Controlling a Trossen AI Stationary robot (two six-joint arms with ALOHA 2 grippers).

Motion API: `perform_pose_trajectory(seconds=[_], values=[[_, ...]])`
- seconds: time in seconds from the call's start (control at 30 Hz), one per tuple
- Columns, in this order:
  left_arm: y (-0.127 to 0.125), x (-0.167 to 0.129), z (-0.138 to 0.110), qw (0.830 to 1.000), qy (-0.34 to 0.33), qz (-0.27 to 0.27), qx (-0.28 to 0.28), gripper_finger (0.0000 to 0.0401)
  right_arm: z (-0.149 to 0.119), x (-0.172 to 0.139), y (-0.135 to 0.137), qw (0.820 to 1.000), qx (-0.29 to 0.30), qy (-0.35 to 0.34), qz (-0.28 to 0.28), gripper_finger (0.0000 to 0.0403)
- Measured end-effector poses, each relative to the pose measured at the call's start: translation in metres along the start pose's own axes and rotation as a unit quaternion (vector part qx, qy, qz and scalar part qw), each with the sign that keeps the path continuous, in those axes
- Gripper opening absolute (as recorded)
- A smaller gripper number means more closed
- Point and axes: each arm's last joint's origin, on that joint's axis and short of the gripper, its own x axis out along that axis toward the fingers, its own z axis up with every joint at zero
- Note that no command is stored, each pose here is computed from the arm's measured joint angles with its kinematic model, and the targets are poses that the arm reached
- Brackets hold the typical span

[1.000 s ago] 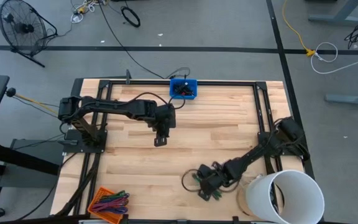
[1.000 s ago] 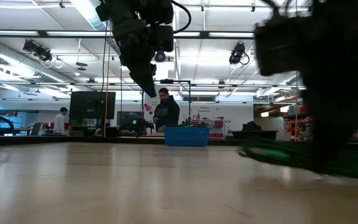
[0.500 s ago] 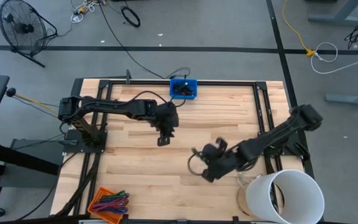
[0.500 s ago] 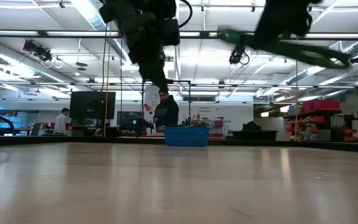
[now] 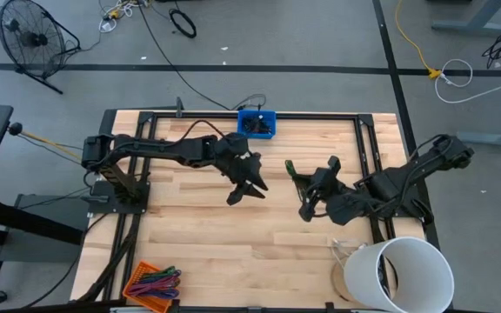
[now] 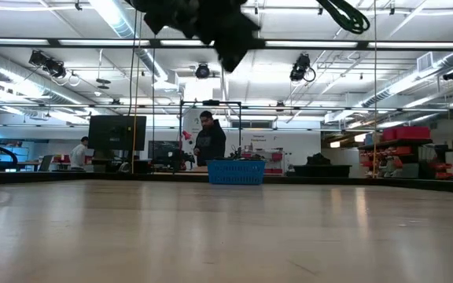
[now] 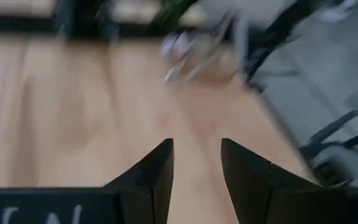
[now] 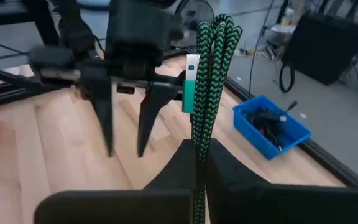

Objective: Pick & Place USB Port
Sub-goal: Put the green black charger cable into the orange bin

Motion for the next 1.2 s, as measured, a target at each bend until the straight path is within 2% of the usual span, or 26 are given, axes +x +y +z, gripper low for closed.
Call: perform_pose_trajectory(seconds=[0.17, 0.33, 0.47, 0.7, 1.2], values=[[-0.013, 0.003, 0.020, 0.993, -0.093, -0.057, 0.049, 0.0138, 0.007, 0.000, 0.003, 0.999, -0.013, -0.028, 0.007, 0.0004], [-0.027, 0.003, 0.036, 0.979, -0.168, -0.075, 0.088, 0.0138, 0.018, -0.001, 0.010, 0.997, -0.032, -0.067, 0.030, 0.0004], [-0.033, 0.002, 0.045, 0.970, -0.208, -0.077, 0.096, 0.0138, 0.028, -0.003, 0.015, 0.993, -0.033, -0.103, 0.049, 0.0004], [-0.033, 0.002, 0.045, 0.971, -0.210, -0.068, 0.088, 0.0138, 0.040, -0.007, 0.020, 0.982, -0.057, -0.147, 0.104, 0.0004], [-0.030, 0.001, 0.045, 0.972, -0.210, -0.058, 0.086, 0.0138, 0.039, -0.009, 0.020, 0.979, -0.061, -0.135, 0.138, 0.0004]])
